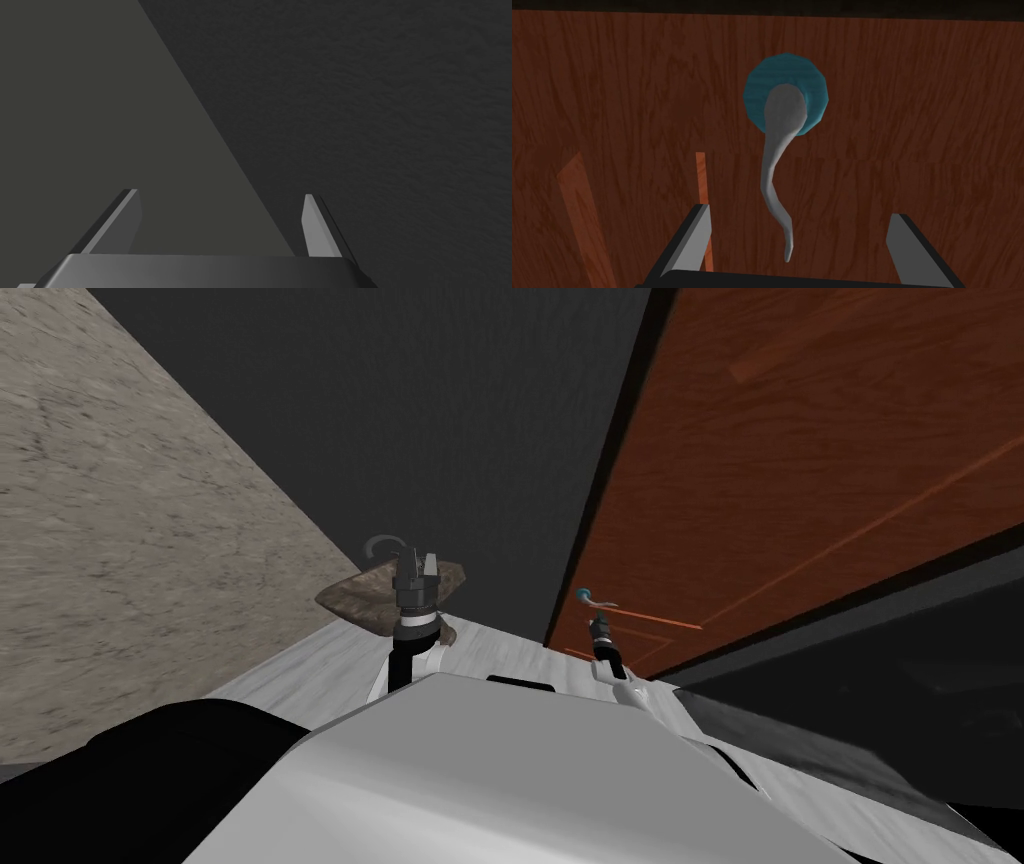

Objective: Pull the door open

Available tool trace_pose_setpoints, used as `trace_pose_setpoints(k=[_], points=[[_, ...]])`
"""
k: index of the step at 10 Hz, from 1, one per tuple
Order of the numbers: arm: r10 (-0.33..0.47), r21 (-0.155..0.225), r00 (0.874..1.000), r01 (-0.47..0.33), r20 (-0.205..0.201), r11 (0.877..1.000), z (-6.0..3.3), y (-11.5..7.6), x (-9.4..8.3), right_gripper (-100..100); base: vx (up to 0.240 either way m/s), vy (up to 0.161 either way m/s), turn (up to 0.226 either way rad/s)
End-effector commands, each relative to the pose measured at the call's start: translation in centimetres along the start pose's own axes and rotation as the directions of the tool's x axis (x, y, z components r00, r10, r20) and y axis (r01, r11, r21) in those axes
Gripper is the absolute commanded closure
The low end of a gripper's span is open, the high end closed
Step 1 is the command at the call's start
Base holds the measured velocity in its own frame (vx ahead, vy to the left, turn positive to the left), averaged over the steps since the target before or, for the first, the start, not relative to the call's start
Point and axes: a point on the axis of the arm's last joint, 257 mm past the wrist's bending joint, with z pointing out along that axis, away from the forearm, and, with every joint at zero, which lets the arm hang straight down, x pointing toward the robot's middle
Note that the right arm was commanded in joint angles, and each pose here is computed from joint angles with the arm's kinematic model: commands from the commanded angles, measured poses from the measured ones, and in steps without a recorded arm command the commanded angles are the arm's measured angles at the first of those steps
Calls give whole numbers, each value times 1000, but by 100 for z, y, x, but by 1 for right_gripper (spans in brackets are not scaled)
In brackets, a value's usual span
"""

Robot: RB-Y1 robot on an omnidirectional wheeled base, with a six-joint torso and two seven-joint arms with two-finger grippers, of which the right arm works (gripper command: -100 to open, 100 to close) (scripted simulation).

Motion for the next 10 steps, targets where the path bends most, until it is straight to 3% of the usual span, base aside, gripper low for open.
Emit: trace_pose_setpoints(k=[1, 3, 4, 5, 6, 7, 8, 9, 10], points=[[3, 2, 1000, -3, 18, 1000, -22, -19, -154, -100, 161, 45, 95], [4, 3, 999, -4, 55, 1000, -116, -29, -519, -100, 170, 20, 174], [4, 3, 999, -4, 55, 1000, -116, -29, -519, -100, 124, 15, 60], [4, 3, 997, -4, 78, 1000, -184, -24, -762, -100, 146, 18, 137], [3, 3, 996, -4, 90, 1000, -220, -18, -884, -100, 183, 11, 158], [3, 2, 995, -3, 98, 1000, -244, -12, -966, -100, 182, -22, 110], [3, 4, 996, -3, 93, 1000, -205, -25, -899, -100, 78, -18, 21], [3, 4, 996, -3, 93, 1000, -205, -25, -899, 100, -11, 4, -16], [3, 4, 996, -3, 93, 1000, -205, -25, -899, 100, -27, 5, -11]])
